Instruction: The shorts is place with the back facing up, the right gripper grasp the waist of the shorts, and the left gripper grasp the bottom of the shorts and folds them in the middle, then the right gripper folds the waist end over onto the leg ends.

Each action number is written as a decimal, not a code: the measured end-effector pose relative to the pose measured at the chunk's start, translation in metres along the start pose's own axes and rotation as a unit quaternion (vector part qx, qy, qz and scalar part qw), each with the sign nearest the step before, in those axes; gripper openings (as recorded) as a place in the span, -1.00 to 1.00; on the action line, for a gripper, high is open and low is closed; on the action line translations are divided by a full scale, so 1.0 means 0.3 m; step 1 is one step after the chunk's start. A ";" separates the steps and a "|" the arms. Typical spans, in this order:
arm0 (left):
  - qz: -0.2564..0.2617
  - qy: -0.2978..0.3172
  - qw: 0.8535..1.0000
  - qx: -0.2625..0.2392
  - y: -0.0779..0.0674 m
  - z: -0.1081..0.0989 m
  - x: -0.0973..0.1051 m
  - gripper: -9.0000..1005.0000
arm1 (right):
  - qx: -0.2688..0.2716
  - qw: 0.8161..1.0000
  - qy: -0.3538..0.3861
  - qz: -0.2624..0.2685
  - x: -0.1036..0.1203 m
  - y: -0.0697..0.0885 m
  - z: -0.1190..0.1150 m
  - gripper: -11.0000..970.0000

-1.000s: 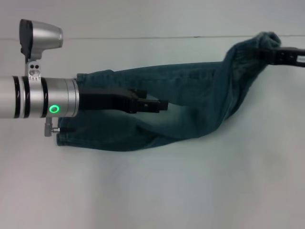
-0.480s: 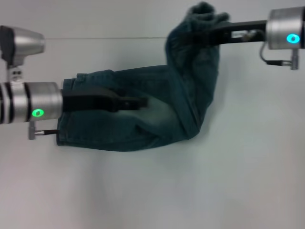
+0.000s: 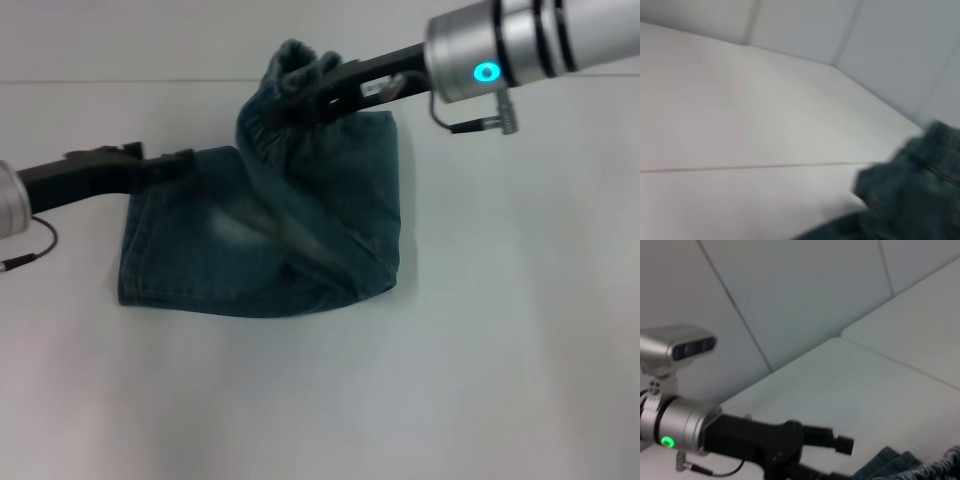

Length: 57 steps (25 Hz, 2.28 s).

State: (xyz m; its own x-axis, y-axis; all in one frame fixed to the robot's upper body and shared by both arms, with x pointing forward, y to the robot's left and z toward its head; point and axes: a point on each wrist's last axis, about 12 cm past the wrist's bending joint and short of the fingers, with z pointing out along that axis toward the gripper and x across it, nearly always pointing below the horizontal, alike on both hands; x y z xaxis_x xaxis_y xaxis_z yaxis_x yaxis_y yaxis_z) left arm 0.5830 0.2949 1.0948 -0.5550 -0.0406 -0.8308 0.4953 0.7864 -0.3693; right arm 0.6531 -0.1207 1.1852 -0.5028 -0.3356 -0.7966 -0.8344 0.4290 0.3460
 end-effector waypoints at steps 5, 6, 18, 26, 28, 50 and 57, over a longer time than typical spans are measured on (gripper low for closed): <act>-0.019 -0.031 0.997 -0.061 0.051 -0.028 0.011 0.85 | -0.007 0.999 0.037 -0.019 -0.031 0.039 0.071 -0.73; -0.021 -0.037 0.997 -0.069 0.057 -0.032 0.011 0.85 | -0.005 0.999 0.042 -0.022 -0.035 0.043 0.082 -0.73; -0.015 -0.043 0.993 -0.106 0.080 -0.031 0.016 0.85 | 0.009 0.997 0.070 -0.039 -0.042 0.057 0.126 -0.68; -0.005 -0.031 0.995 -0.098 0.065 -0.011 0.019 0.85 | 0.018 0.993 0.085 -0.076 -0.059 0.070 0.148 -0.66; -0.006 -0.031 0.995 -0.099 0.066 -0.011 0.021 0.85 | 0.023 0.992 0.081 -0.096 -0.073 0.072 0.153 -0.65; 0.002 -0.032 0.991 -0.127 0.079 0.002 0.013 0.84 | 0.072 0.966 -0.017 -0.247 -0.100 0.066 0.135 0.03; 0.006 -0.040 0.992 -0.120 0.069 0.017 -0.012 0.82 | 0.086 0.974 -0.124 -0.170 0.026 0.030 -0.001 0.18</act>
State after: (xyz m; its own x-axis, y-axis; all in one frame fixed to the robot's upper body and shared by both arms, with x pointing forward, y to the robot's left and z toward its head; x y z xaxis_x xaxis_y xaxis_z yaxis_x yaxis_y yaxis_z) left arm 0.5986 0.3082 1.0882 -0.4916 -0.0717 -0.8679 0.3222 0.9109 -0.2578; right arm 0.6417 -0.1196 1.1822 -0.1160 -0.2800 -0.9529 -0.8827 0.4689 -0.0303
